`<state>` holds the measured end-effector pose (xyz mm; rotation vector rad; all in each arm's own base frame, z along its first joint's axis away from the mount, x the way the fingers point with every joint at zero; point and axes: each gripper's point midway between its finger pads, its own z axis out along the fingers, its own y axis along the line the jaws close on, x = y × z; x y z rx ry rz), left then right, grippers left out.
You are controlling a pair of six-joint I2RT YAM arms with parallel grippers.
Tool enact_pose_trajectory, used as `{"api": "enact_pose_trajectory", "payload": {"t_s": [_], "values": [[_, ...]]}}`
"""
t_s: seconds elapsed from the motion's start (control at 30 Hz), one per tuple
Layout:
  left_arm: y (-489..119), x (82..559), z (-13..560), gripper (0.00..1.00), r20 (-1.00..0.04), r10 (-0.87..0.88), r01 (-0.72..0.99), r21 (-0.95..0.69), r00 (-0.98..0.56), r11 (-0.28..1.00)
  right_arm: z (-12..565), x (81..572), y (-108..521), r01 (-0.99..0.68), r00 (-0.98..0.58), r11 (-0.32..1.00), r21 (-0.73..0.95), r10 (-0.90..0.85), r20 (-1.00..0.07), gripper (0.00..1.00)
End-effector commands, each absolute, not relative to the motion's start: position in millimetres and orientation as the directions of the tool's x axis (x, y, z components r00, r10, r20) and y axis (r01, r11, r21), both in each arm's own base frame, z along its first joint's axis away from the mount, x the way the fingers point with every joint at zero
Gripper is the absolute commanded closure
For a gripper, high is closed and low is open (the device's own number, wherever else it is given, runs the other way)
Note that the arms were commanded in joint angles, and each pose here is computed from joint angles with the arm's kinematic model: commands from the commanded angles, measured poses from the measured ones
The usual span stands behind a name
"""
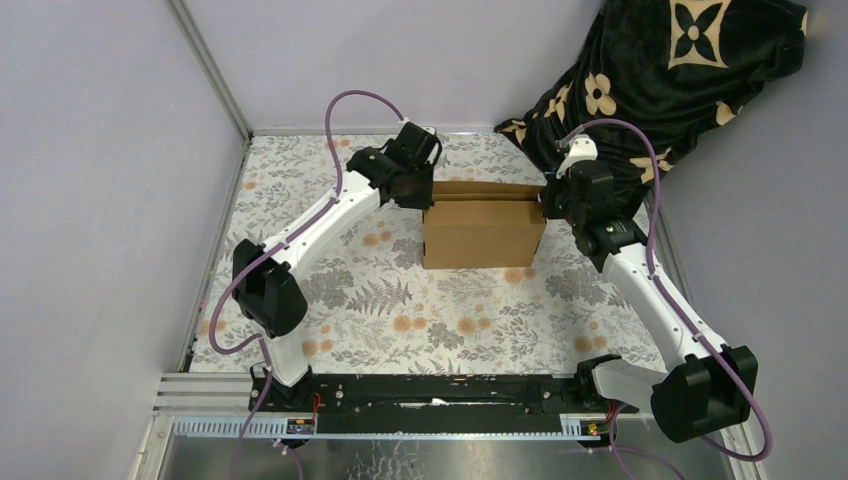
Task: Fold the paper box
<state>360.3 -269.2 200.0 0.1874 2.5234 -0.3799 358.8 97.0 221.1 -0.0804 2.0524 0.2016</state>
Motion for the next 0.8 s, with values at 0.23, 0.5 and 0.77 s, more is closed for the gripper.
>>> {"api": "enact_pose_trajectory", "payload": {"t_s": [0.23, 0.5, 0.77], "values": [[-339, 355, 221, 0.85, -0.598, 0.024, 0.316, -0.388, -0.801, 0.866, 195, 337, 140, -0.268, -0.589, 0.941, 0.206, 0.009, -0.808, 1.0], [-334, 345, 214, 0.85, -0.619, 0.03, 0.329, -0.376, -0.785, 0.866, 194, 335, 140, -0.273, -0.583, 0.939, 0.207, 0.009, -0.813, 1.0], [-318, 332, 196, 0.89, -0.651, 0.032, 0.335, -0.347, -0.759, 0.876, 189, 328, 136, -0.269, -0.571, 0.941, 0.206, 0.016, -0.821, 1.0]]}}
